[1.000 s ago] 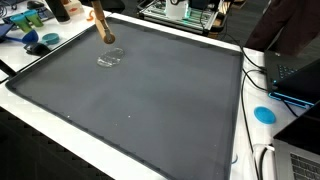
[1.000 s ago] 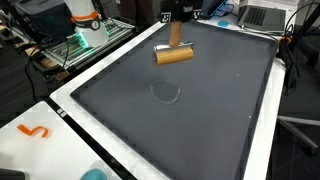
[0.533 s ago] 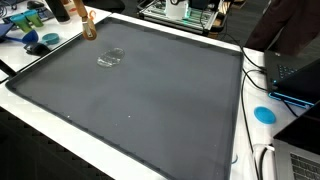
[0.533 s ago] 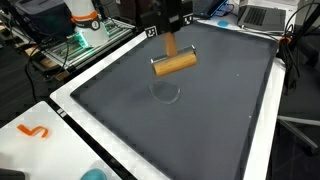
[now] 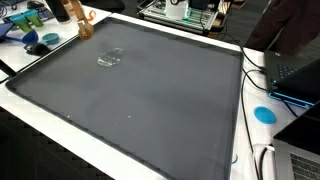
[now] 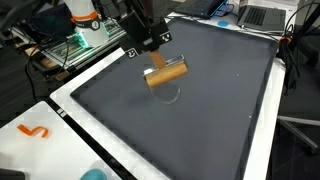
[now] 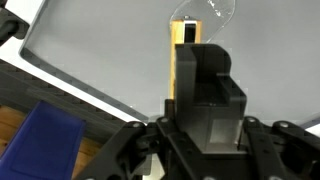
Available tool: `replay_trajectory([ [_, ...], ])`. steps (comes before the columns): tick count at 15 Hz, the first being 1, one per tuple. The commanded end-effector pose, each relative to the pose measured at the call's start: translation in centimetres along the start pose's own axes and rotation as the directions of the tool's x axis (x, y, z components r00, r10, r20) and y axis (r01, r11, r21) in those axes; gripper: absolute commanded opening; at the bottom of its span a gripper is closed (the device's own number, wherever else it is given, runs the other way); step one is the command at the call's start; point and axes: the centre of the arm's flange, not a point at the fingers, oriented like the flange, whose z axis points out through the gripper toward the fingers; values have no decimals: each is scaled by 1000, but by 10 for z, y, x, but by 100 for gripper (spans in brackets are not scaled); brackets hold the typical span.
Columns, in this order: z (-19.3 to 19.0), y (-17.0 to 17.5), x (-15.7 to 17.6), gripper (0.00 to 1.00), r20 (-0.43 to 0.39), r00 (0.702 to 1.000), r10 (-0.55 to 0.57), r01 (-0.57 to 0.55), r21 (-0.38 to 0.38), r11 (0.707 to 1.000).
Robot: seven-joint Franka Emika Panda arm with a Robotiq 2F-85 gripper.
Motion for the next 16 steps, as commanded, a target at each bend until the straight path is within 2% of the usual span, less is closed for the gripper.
replay_trajectory([
  [1, 3, -10, -32, 24, -82, 996, 27, -28, -8, 1000],
  [8, 9, -11, -77, 24, -153, 982, 106, -111, -23, 994],
  [16, 7, -17, -108, 24, -172, 974, 147, -157, -48, 986],
])
